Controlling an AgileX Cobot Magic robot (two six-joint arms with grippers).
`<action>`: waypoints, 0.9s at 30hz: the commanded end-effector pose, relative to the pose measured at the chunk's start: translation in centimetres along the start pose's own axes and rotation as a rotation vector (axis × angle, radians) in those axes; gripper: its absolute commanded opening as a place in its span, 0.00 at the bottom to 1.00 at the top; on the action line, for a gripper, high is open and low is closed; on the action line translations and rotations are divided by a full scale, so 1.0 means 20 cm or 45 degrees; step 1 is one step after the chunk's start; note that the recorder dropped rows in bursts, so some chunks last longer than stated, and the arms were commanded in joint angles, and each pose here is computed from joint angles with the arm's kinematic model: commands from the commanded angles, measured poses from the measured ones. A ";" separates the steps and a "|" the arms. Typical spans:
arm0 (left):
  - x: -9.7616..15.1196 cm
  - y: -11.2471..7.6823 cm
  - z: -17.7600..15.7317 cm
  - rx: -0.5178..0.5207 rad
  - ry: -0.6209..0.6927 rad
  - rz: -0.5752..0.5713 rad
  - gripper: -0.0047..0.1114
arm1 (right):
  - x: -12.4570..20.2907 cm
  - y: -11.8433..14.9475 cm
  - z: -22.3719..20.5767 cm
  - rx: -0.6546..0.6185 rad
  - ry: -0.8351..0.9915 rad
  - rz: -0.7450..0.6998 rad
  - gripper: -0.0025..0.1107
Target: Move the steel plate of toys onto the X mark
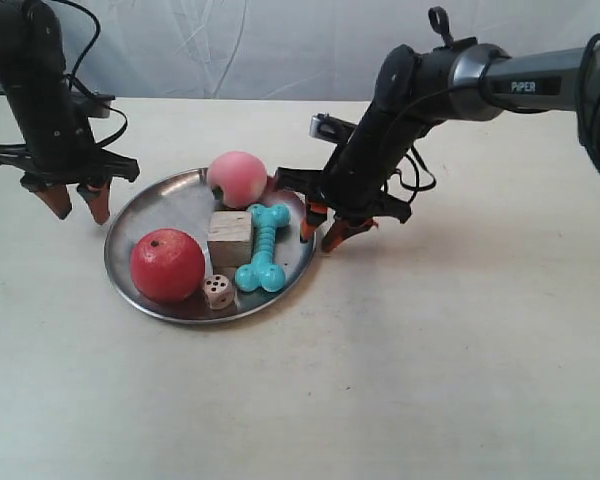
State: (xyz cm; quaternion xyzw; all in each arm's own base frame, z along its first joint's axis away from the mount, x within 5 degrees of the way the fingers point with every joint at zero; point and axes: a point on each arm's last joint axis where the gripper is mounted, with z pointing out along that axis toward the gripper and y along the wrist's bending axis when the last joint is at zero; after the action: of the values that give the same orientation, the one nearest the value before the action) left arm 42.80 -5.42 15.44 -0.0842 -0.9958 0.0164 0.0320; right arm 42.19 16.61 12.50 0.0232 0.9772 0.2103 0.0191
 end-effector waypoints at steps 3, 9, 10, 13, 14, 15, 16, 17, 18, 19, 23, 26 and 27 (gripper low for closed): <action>0.05 -0.01 -0.27 -0.035 -0.155 -0.001 0.20 | -0.02 0.05 -0.35 0.168 -0.248 -0.228 0.29; 0.38 -0.10 -0.89 0.097 -0.821 0.036 0.04 | 0.23 0.18 -0.96 0.195 -0.586 -0.450 0.02; 0.55 -0.14 -1.02 0.143 -1.008 0.072 0.04 | 0.34 0.19 -1.06 0.169 -0.683 -0.469 0.02; 0.95 -0.18 -1.14 0.180 -1.367 0.138 0.04 | 0.67 0.19 -1.15 0.091 -0.892 -0.558 0.02; 1.05 -0.18 -1.13 0.165 -1.447 0.155 0.04 | 0.76 0.19 -1.16 0.059 -0.954 -0.589 0.02; 1.17 -0.18 -1.11 0.140 -1.537 0.159 0.04 | 0.87 0.17 -1.14 0.025 -1.008 -0.624 0.02; 1.27 -0.18 -1.09 0.111 -1.612 0.161 0.04 | 0.94 0.16 -1.11 -0.003 -1.046 -0.652 0.02; 1.35 -0.17 -1.03 0.062 -1.647 0.172 0.04 | 1.01 0.13 -1.08 -0.030 -1.099 -0.673 0.02; 1.41 -0.16 -0.98 0.018 -1.675 0.188 0.04 | 1.06 0.10 -1.04 -0.054 -1.134 -0.677 0.02; 1.47 -0.15 -0.93 -0.039 -1.680 0.213 0.04 | 1.11 0.06 -1.01 -0.078 -1.165 -0.665 0.02; 1.61 -0.17 -0.86 -0.043 -1.573 0.278 0.04 | 1.20 -0.02 -0.92 -0.144 -1.050 -0.513 0.02; 1.66 -0.17 -0.87 -0.039 -1.579 0.291 0.04 | 1.21 -0.02 -0.91 -0.135 -1.005 -0.512 0.02; 1.67 -0.17 -0.87 -0.040 -1.590 0.292 0.04 | 1.21 -0.02 -0.91 -0.135 -1.005 -0.512 0.02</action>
State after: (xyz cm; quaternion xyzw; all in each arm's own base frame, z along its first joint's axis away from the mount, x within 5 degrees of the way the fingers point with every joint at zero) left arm 11.34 -2.78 34.88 -0.1588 -0.8154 0.0533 -0.5541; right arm 17.41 10.06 28.32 -0.0928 0.8678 0.2225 0.4345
